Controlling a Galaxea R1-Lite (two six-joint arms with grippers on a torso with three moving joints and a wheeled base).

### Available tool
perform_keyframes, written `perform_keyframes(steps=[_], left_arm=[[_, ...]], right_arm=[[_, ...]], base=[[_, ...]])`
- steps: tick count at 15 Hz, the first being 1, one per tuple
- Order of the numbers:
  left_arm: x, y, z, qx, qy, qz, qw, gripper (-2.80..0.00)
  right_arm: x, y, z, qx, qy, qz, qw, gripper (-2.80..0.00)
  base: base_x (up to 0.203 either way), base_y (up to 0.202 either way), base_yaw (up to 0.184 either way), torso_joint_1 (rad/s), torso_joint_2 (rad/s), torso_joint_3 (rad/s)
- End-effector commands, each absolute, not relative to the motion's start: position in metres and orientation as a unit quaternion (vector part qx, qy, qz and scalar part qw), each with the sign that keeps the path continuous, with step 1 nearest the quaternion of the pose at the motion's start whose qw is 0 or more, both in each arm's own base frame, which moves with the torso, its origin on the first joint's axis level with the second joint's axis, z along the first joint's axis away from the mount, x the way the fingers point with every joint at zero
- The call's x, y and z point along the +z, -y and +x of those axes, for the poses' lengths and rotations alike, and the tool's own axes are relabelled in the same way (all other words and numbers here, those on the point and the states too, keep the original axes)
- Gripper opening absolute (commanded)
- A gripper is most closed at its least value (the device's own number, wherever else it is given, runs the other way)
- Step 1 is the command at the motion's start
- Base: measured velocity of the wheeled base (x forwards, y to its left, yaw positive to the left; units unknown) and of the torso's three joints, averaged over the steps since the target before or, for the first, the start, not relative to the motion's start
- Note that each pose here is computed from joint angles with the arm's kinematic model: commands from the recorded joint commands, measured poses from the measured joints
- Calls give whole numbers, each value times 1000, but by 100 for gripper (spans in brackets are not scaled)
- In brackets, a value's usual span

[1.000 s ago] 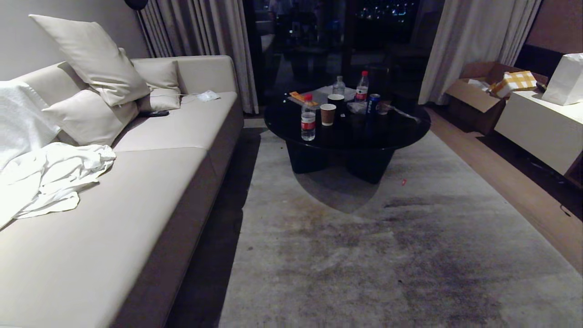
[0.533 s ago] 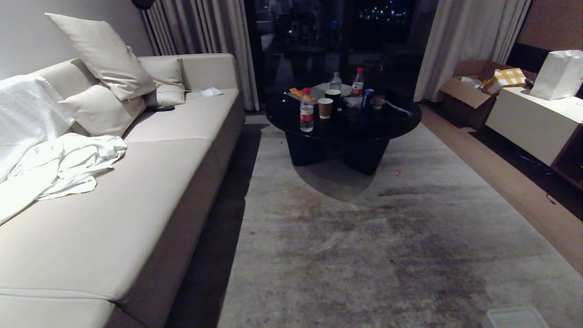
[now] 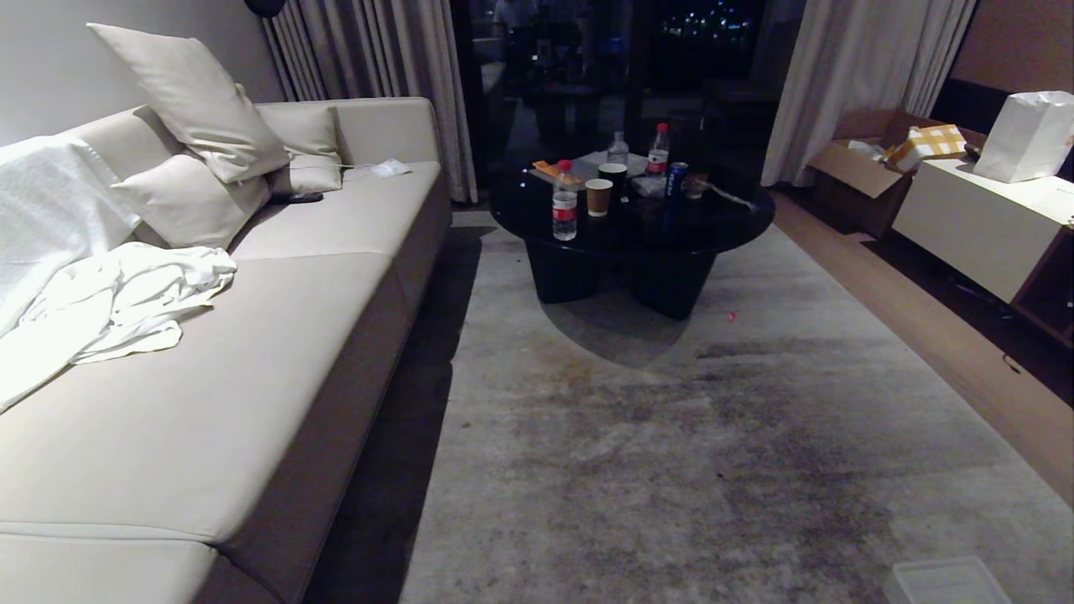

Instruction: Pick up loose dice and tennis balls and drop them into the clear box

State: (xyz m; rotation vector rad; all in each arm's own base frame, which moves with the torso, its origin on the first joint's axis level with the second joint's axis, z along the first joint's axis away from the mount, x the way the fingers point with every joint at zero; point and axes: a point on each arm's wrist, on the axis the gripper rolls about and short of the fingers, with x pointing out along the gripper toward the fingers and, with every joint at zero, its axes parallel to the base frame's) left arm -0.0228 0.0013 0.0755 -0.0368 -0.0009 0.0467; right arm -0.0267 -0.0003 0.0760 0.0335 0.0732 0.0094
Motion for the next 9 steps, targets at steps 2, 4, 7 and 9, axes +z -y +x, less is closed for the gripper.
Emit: perform_keyframes(steps=[2,4,7,9], left_arm=[[75,-1,-23,24,-1,-19,1000,-280],[75,-1,-23,24,-1,-19,1000,-280],[75,-1,-23,24,-1,-19,1000,-280],[75,-1,-23,24,-1,-18,1000,-280]], right_arm=[[76,0,-27,5,-38,15,999,-280],[76,0,-27,6,-38,12,999,-280],[76,0,-27,6,-38,11,999,-280],[76,0,-27,6,-38,11,999,-280]], base=[[0,0,0,0,0,0],[0,0,0,0,0,0],[0,0,0,0,0,0],[0,0,0,0,0,0]])
